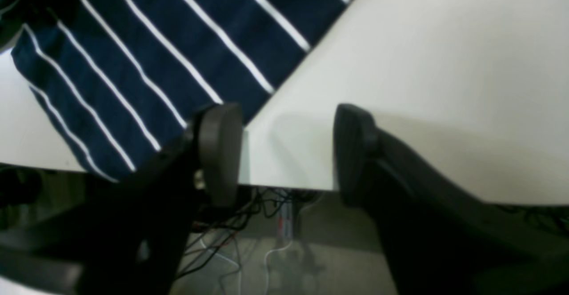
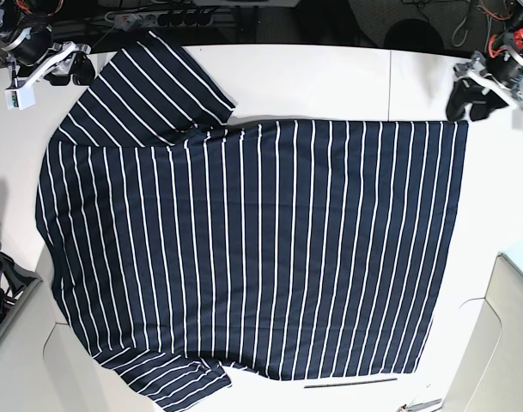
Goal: Fold the T-shirt properly
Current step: 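Lower both grippers to the shirt's shoulder edge corners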
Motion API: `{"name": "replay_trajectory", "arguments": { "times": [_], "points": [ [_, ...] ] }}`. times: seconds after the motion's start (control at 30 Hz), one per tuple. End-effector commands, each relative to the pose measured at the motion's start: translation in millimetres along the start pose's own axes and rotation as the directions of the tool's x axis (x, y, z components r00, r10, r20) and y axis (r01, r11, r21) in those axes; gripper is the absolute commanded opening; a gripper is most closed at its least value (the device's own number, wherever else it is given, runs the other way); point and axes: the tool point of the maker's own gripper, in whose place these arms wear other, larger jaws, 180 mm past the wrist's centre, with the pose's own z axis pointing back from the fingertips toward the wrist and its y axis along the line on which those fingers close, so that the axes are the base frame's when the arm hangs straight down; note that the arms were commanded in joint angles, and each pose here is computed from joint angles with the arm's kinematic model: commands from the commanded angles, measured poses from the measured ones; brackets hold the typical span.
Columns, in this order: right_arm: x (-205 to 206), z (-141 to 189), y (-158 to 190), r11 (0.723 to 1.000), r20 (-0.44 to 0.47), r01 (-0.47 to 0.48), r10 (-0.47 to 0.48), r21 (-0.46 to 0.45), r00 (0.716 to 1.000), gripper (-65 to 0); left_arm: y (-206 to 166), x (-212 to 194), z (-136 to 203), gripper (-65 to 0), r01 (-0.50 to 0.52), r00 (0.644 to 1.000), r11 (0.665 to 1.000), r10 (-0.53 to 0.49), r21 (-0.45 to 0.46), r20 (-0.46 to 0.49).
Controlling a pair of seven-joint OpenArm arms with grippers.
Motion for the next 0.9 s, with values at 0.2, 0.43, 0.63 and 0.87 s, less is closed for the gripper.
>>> {"name": "replay_trajectory", "arguments": {
  "times": [0.2, 0.43, 0.63, 0.87],
  "points": [
    [4.7, 0.0, 9.3, 0.999, 0.033, -0.004, 0.003, 0.033, 0.999, -31.8, -3.0, -2.5, -27.7, -23.5, 0.021, 0.999, 1.0, -0.021, -0.011, -0.033],
    [4.7, 0.2, 8.7, 1.0, 0.033, -0.005, 0.004, 0.031, 0.999, -31.8, 16.2, 12.8, -20.1, -23.5, 0.069, 0.997, 0.997, -0.068, 0.045, -0.026],
    [3.8, 0.0, 1.6, 1.0, 0.027, 0.003, -0.003, -0.008, 1.0, -31.6, 40.8, 36.0, 2.3, -23.5, 0.035, 0.999, 0.995, -0.035, 0.09, -0.003],
    [15.0, -2.1, 2.6, 1.0, 0.059, -0.002, 0.002, -0.005, 0.998, -31.4, 49.6, 39.4, 0.0, -22.8, 0.017, 0.999, 0.995, -0.02, 0.103, 0.03]
  ]
}}
